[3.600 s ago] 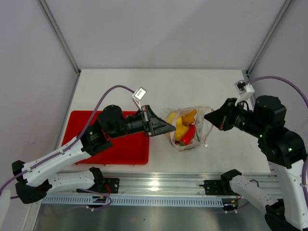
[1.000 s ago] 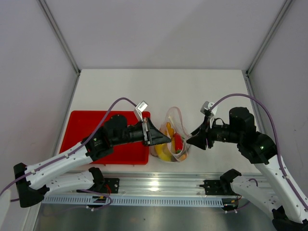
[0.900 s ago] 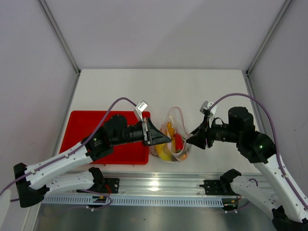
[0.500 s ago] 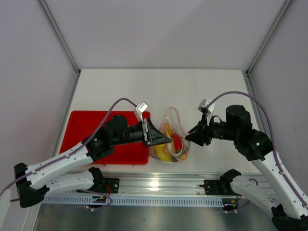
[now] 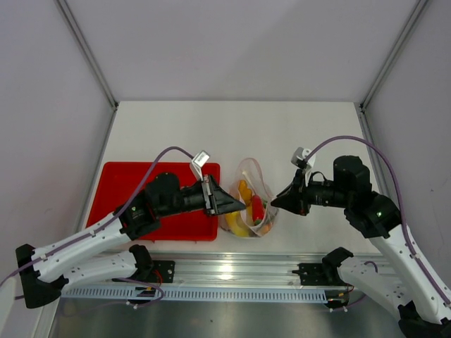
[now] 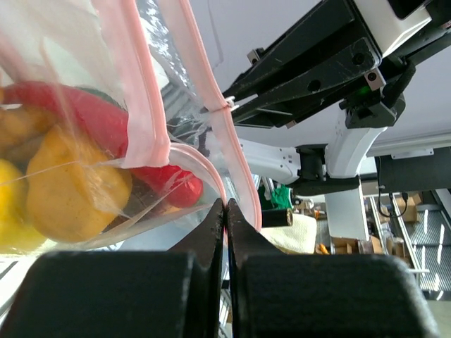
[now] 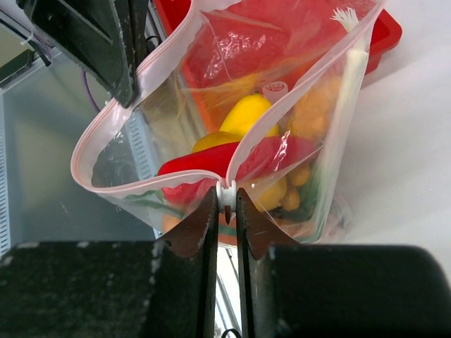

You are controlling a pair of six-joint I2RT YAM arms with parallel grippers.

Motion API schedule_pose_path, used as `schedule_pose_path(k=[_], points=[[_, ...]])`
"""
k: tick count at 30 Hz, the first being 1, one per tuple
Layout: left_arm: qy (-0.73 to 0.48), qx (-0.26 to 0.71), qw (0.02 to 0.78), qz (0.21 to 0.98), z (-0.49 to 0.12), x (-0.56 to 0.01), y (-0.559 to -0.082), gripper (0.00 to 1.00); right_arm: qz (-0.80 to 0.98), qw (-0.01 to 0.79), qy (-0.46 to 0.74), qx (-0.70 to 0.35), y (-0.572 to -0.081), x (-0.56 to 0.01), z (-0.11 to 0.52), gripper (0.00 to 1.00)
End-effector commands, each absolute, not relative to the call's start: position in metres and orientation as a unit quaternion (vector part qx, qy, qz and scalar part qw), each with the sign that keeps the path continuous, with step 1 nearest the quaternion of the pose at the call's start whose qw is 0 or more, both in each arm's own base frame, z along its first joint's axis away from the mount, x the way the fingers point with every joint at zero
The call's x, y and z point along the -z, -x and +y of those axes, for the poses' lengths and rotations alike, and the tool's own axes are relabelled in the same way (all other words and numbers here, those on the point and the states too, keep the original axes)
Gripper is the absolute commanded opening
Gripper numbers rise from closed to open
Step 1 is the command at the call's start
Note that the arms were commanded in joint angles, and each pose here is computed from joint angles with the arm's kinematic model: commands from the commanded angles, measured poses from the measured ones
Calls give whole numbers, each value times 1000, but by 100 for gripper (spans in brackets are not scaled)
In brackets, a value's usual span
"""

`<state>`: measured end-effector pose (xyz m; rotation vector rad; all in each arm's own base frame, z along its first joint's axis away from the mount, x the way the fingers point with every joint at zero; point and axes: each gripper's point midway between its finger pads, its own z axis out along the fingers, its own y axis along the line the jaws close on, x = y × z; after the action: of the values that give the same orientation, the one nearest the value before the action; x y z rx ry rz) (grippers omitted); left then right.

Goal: Place the food in the zip-top bag and seal the zipper
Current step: Adjust the zipper food storage bag at the center of the board.

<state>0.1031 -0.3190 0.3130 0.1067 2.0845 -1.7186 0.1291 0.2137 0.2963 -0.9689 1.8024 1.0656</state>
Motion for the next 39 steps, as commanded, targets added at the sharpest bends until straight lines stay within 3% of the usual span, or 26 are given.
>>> schedule_pose_path(k=[1,5,8,9,13,17,19,24,39], points=[[-20,619,245,746,-308,-316,-110,1,693,422,383,-441,-123,-312,216,0],[-46,609,293,735,-297,-321,-113,1,713,419,364,-429,-123,-309,210,0],[-125,589,361,712,-293,-345,-114,13,733,404,350,-421,-121,-309,205,0],[-145,582,377,706,-292,-349,-114,22,743,409,340,-406,-125,-310,200,0],[-219,564,448,658,-286,-392,-113,40,792,399,296,-355,-134,-310,183,0],[-268,532,518,614,-275,-426,-115,66,790,398,287,-366,-128,-335,183,0],[-298,522,554,576,-270,-450,-112,72,786,394,289,-378,-123,-343,184,0],[-403,521,573,489,-280,-470,-88,99,776,407,289,-387,-121,-358,185,0],[-625,494,543,266,-350,-453,-52,100,733,364,359,-449,-88,-389,198,0]])
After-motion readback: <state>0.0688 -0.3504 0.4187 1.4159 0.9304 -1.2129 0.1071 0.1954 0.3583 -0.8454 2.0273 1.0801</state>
